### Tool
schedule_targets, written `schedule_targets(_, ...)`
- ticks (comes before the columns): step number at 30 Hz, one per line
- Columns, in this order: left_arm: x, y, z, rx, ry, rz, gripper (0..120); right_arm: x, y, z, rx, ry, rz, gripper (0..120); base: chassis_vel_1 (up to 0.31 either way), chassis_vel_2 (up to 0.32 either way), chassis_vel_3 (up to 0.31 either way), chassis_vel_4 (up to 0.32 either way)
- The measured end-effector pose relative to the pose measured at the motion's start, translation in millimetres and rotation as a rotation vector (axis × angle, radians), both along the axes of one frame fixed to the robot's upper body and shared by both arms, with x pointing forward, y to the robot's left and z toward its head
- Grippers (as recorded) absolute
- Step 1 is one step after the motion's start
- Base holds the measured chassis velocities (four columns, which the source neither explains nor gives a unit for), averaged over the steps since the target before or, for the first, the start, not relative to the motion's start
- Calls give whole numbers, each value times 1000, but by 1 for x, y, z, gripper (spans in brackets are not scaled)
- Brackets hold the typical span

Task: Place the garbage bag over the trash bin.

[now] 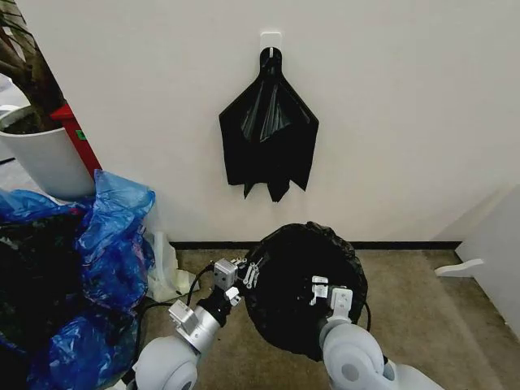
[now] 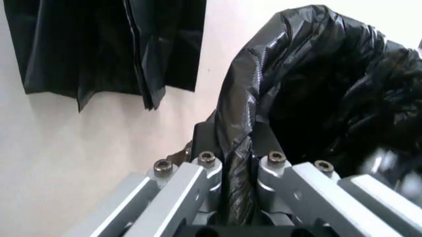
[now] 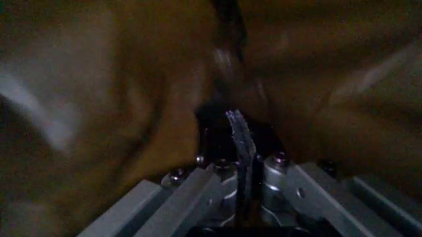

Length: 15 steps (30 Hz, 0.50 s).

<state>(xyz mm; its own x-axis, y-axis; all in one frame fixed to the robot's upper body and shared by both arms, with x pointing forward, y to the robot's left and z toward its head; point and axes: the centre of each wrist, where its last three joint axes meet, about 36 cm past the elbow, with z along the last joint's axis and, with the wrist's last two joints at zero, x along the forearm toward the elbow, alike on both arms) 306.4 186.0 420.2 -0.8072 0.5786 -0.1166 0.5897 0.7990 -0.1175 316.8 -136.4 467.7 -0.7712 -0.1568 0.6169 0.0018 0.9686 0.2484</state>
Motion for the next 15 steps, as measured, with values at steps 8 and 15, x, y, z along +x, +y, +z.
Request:
schedule_targets(8, -6, -5, -10, 34, 4, -41, 4, -3, -1, 23, 44, -39, 19, 0, 0, 0, 0, 0)
schedule_targets(15, -9, -7, -5, 24, -6, -56, 4, 11, 2, 4, 13, -8, -19, 0, 0, 0, 0, 0)
